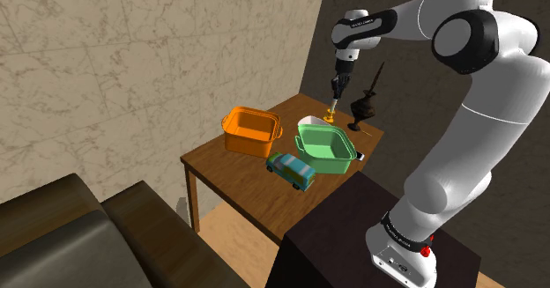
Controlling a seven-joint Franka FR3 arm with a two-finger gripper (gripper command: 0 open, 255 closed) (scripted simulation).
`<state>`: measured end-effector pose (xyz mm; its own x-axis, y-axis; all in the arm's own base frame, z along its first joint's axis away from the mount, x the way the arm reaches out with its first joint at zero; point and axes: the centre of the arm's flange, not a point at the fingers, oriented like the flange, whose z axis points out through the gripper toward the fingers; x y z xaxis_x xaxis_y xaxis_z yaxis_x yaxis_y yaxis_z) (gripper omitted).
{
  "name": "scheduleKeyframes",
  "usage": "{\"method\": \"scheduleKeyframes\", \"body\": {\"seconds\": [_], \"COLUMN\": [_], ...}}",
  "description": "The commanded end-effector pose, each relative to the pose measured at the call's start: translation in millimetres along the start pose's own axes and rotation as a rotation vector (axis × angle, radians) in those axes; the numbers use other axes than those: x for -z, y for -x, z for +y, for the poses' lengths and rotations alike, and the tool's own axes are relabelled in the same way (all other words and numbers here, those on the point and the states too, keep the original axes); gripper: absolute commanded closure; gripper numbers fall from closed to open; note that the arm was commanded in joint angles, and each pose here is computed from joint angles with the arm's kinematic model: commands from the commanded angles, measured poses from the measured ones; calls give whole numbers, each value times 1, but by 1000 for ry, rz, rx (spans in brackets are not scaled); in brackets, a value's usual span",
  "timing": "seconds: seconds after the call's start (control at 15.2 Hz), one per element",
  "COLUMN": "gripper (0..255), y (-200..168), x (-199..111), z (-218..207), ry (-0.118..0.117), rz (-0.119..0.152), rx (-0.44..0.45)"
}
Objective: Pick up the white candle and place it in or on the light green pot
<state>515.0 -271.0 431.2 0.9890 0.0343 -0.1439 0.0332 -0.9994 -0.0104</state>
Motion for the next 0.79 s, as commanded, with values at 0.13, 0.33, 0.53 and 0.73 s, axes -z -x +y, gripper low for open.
{"method": "scheduleKeyframes", "body": {"seconds": [0.13,0.33,0.53,0.73], "gripper": [255,255,255,255], "y": [17,14,12,10], "x": [-2,-18,-34,-49], "z": [33,33,33,34], "ry": [0,0,0,0], "rz": [0,0,0,0], "rx": [2,2,2,2]}}
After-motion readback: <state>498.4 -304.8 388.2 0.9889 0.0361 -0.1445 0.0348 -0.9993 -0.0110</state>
